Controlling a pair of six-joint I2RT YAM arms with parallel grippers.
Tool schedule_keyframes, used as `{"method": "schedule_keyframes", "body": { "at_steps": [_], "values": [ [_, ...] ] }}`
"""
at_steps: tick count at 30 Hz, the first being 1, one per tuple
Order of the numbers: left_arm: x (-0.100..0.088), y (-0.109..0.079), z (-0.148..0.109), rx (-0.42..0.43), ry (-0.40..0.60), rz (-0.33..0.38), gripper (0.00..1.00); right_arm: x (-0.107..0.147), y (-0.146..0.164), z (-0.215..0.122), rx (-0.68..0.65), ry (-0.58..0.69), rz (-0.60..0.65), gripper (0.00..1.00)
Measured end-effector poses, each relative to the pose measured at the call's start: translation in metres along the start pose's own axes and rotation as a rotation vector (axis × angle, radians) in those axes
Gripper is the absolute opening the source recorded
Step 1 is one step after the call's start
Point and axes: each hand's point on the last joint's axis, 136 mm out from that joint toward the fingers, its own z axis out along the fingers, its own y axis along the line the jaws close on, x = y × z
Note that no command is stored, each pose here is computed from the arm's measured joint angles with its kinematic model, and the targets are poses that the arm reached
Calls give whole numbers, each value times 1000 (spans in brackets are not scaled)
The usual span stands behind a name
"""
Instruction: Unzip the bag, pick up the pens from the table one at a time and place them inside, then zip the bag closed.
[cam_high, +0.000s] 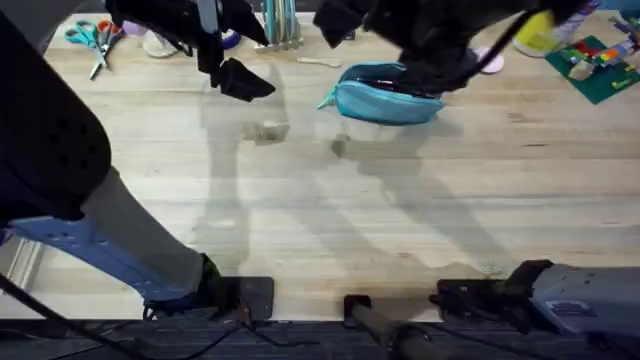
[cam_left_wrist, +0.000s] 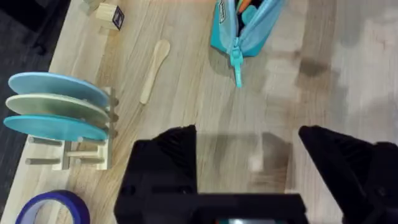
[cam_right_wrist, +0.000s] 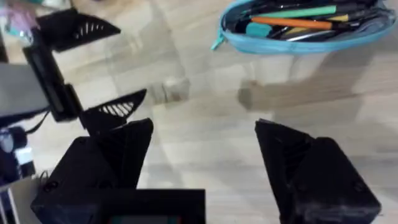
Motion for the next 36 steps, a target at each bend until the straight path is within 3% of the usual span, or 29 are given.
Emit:
{"method": "schedule_keyframes", "body": {
  "at_steps": [9, 36],
  "values": [
    [0, 0, 0, 0, 0, 0, 994, 21, 26, 36, 15, -25, -22, 997],
    [0, 0, 0, 0, 0, 0, 995, 51, 20, 143, 150, -1, 95, 996]
  ]
}}
